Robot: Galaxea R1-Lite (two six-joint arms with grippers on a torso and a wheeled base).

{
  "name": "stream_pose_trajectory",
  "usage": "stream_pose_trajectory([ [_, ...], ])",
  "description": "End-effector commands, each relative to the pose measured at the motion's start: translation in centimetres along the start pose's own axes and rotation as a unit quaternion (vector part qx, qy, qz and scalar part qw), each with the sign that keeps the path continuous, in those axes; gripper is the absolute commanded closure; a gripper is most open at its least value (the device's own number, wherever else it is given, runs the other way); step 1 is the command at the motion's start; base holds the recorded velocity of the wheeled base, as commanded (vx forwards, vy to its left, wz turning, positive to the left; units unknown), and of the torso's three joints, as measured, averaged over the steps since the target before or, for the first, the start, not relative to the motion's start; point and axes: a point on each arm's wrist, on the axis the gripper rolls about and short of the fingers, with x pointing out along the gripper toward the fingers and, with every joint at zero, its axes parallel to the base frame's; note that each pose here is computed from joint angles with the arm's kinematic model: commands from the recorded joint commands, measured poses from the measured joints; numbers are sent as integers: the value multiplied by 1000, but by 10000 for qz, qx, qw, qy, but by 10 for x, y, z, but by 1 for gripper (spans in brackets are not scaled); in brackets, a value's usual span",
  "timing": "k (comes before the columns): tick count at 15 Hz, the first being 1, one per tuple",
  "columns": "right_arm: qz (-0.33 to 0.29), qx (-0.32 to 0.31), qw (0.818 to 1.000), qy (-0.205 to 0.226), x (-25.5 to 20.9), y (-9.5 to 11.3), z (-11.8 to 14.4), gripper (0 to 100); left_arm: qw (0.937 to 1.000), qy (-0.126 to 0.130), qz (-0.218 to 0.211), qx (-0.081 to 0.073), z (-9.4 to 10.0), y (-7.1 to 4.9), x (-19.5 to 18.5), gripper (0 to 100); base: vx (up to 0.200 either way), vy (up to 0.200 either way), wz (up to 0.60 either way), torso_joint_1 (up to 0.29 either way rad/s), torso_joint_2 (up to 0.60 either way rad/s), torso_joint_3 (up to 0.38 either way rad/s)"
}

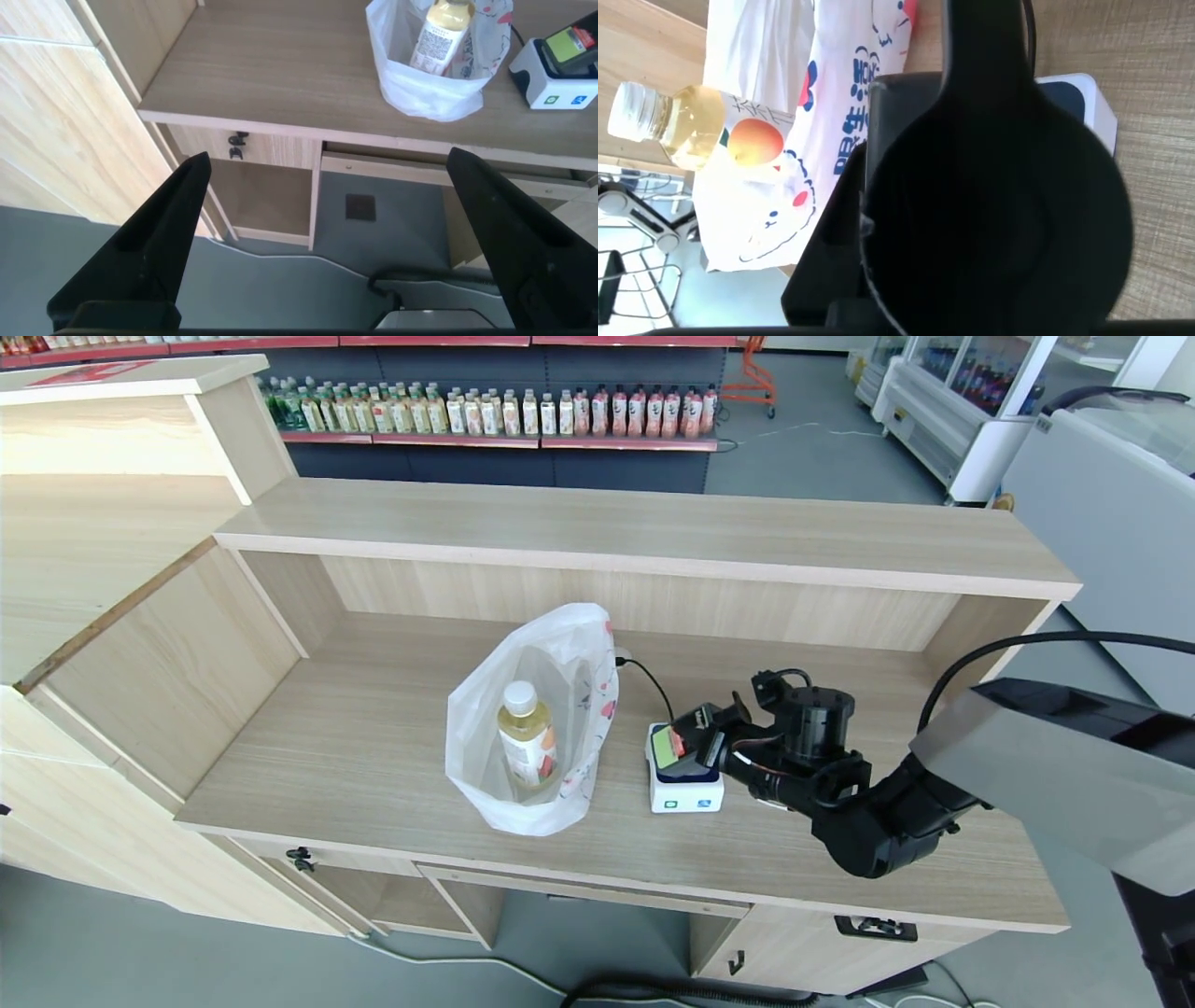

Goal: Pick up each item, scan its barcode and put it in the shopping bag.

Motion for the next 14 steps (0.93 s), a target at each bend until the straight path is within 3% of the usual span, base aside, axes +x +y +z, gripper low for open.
stream_pose_trajectory([
  [1, -6, -1, 10000, 22, 0, 0, -1, 100, 10000, -2, 2, 2, 0, 0, 0, 0, 0, 0, 0, 0, 0, 0],
  [4, 51, -24, 9999, -128, -5, 6, 11, 100, 10000, -2, 2, 2, 0, 0, 0, 0, 0, 0, 0, 0, 0, 0],
  [6, 459, -486, 9938, -886, -43, 50, 74, 100, 10000, -2, 2, 9, 0, 0, 0, 0, 0, 0, 0, 0, 0, 0],
  [8, 335, -1430, 9844, -974, -75, 68, 101, 100, 10000, -2, 2, 9, 0, 0, 0, 0, 0, 0, 0, 0, 0, 0],
  [11, -159, -2542, 9648, -656, -117, 54, 93, 100, 10000, -2, 2, 9, 0, 0, 0, 0, 0, 0, 0, 0, 0, 0],
  [14, -201, -2551, 9652, -535, -143, 57, 84, 100, 10000, -2, 2, 17, 0, 0, 0, 0, 133, 133, 0, 0, -2, 0],
])
